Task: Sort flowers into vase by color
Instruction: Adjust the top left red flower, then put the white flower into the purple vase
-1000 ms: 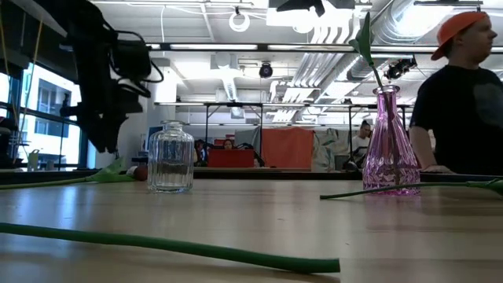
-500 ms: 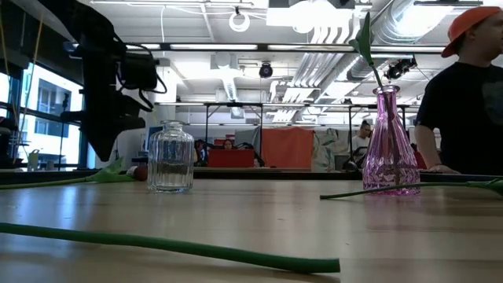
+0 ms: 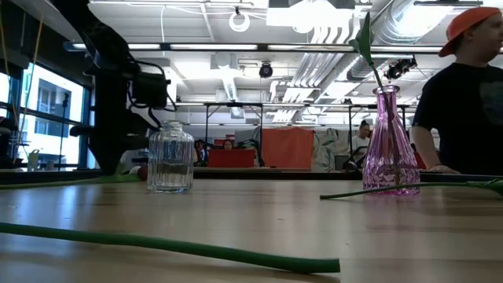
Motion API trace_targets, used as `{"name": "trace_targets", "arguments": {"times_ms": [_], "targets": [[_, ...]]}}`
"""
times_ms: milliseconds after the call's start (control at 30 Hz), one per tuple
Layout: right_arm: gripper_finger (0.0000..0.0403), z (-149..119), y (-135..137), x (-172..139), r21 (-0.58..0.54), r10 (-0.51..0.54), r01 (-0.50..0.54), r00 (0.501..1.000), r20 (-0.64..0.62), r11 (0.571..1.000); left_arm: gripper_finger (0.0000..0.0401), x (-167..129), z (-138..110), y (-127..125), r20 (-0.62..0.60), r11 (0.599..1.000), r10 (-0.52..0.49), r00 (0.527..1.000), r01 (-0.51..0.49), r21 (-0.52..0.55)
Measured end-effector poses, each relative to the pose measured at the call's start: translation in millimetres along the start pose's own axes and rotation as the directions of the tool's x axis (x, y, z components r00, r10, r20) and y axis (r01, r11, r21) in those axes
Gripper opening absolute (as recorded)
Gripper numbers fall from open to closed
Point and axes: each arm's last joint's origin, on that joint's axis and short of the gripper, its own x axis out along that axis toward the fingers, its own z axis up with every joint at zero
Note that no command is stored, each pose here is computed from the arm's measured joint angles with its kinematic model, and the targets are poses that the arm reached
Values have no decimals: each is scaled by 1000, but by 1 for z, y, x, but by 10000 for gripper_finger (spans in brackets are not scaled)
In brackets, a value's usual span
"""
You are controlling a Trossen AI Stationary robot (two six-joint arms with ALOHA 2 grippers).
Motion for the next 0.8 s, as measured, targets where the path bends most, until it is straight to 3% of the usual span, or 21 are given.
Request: {"name": "trace_targets", "arguments": {"times_ms": [267,600,800], "targets": [[255,0,0,0,-1,-14,14,1000,4,1000,0,-8,-2,-27,69,987,-156,985,154,36],[255,0,-1,0,-9,-40,40,999,14,999,0,-58,-2,-10,145,979,-149,978,126,157],[255,-1,-2,0,-21,-54,54,999,3,998,8,-67,-4,6,197,991,-68,978,43,130]]}}
